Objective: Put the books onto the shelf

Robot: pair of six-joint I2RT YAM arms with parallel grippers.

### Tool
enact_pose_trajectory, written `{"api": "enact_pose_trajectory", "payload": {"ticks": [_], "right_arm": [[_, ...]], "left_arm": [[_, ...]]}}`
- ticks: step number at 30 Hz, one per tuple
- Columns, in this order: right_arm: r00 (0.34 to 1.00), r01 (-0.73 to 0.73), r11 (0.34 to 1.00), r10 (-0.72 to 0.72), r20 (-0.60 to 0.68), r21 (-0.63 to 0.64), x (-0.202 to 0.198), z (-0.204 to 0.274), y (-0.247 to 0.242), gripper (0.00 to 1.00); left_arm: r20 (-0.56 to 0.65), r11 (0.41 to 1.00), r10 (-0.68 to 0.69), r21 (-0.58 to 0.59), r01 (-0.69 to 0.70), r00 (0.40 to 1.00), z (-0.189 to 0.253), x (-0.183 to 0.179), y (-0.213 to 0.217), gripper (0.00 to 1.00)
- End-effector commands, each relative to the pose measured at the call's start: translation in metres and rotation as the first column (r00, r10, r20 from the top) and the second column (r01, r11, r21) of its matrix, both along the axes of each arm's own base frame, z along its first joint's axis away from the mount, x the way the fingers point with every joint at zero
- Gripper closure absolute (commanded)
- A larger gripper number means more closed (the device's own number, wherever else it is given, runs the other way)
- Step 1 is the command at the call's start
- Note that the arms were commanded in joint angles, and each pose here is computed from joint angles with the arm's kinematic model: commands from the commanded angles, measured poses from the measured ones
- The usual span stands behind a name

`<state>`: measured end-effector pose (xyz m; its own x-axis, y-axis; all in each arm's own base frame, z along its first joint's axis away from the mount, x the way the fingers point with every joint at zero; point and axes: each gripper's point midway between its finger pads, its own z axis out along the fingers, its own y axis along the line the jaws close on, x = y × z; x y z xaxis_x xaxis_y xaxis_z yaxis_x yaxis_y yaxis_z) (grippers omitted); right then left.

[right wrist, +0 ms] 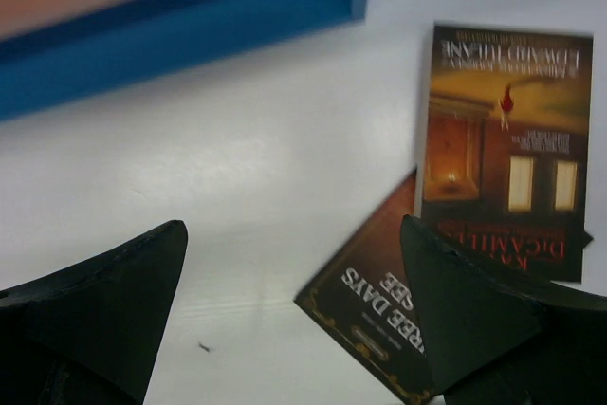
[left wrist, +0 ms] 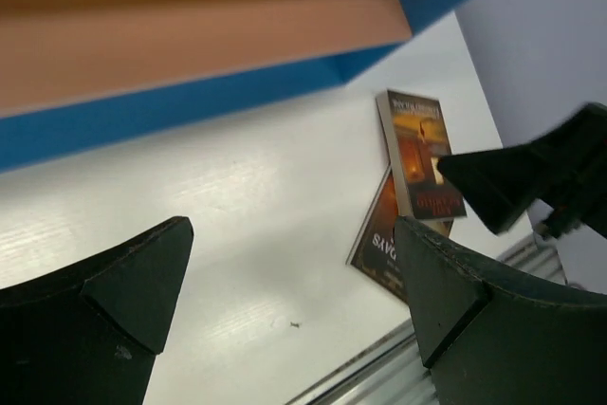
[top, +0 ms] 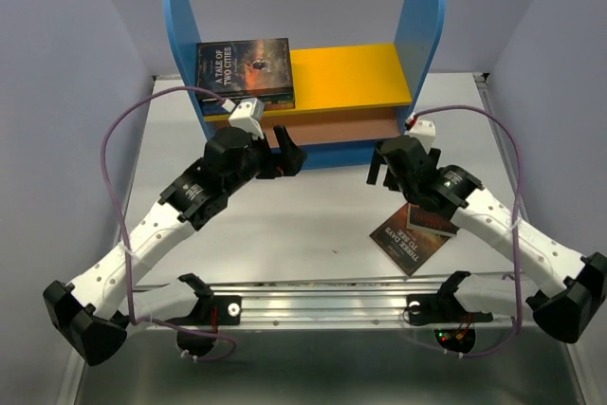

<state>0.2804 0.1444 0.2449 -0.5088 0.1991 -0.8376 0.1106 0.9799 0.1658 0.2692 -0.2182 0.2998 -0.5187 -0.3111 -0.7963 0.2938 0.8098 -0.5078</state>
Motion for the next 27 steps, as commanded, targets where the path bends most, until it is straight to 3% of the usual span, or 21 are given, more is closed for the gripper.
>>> {"api": "enact_pose_trajectory", "payload": {"ticks": [1, 4, 15, 19, 23, 27], "right_arm": [[0.971, 0.172, 0.985, -0.167, -0.168, 0.015, -0.011, -0.057, -0.040, 0.00], [0.944, 0.220, 0.975, -0.211, -0.255, 0.009, -0.013, -0.091, -0.069, 0.00], [0.854, 0.457, 0.884, -0.405, -0.326, 0.099, 0.005, -0.146, -0.164, 0.00], [0.863, 0.472, 0.857, -0.400, -0.308, 0.210, 0.021, -0.148, -0.187, 0.00], [0.890, 0.434, 0.843, -0.347, -0.295, 0.318, 0.047, -0.153, -0.190, 0.00], [0.903, 0.407, 0.850, -0.319, -0.290, 0.334, 0.070, -0.157, -0.197, 0.00]], "left_arm": [[0.036, 0.988, -0.135, -0.072, 0.137, 0.990, -0.002, -0.012, -0.030, 0.01], [0.024, 0.977, -0.200, -0.078, 0.201, 0.980, -0.020, -0.019, -0.045, 0.01], [-0.065, 0.904, -0.422, -0.109, 0.414, 0.904, -0.075, -0.016, -0.153, 0.01], [-0.026, 0.857, -0.506, -0.128, 0.499, 0.862, -0.062, -0.009, -0.202, 0.01], [-0.080, 0.812, -0.579, -0.144, 0.566, 0.811, -0.093, -0.005, -0.244, 0.01], [-0.080, 0.774, -0.629, -0.146, 0.616, 0.773, -0.101, -0.005, -0.274, 0.01]]}}
